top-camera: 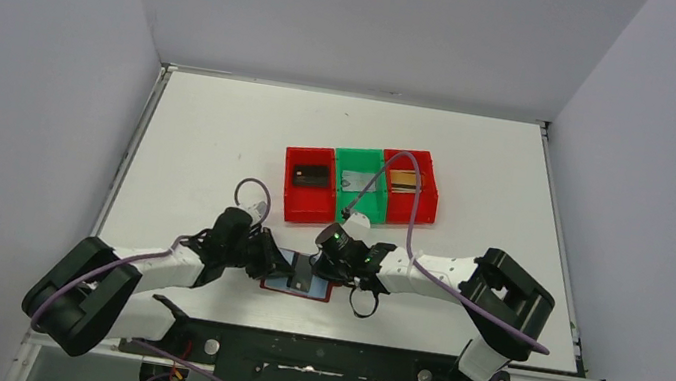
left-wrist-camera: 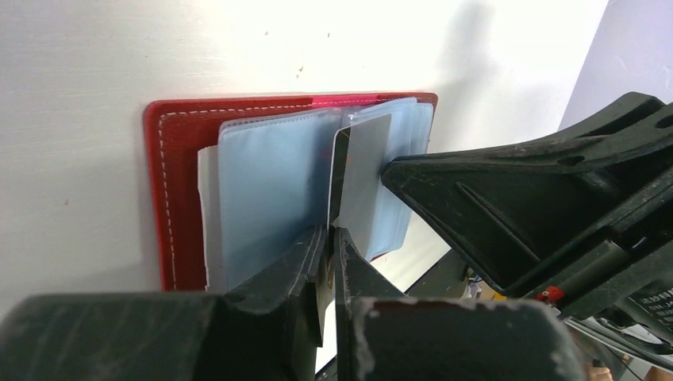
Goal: Take the credit cards out of the card holder
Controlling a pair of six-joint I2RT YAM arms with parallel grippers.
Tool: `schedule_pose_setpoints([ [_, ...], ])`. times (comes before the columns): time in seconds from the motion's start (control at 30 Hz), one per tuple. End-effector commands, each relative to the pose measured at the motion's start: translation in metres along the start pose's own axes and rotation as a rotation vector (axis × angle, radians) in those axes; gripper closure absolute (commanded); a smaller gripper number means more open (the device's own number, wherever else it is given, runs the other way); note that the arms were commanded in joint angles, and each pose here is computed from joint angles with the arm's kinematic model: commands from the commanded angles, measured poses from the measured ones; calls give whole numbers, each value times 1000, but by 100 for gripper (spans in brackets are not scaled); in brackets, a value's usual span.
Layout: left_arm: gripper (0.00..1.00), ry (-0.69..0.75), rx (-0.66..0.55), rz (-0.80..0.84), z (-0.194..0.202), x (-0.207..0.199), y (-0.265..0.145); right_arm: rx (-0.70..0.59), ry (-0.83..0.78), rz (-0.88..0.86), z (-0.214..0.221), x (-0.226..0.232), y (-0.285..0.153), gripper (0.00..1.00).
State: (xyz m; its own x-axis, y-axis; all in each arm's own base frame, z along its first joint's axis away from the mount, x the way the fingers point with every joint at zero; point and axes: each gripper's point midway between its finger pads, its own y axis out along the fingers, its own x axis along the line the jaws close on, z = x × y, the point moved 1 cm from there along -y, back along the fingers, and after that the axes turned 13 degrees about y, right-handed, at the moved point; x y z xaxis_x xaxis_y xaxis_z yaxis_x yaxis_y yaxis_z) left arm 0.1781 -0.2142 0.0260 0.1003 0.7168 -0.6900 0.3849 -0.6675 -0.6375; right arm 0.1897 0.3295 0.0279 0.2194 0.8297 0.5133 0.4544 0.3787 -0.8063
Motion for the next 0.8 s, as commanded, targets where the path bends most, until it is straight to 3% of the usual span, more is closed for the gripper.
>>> schedule_pose_setpoints([
  [0.0, 98, 19, -41, -16, -8, 2, -2, 22, -42, 175, 7, -54, 7, 99],
  [0.63, 100, 29, -69, -50, -16, 8, -17, 16, -30, 188, 6, -59, 6, 99],
  [0.77, 96, 37, -63, -39, -16, 7, -17, 14, -37, 186, 5, -57, 6, 99],
])
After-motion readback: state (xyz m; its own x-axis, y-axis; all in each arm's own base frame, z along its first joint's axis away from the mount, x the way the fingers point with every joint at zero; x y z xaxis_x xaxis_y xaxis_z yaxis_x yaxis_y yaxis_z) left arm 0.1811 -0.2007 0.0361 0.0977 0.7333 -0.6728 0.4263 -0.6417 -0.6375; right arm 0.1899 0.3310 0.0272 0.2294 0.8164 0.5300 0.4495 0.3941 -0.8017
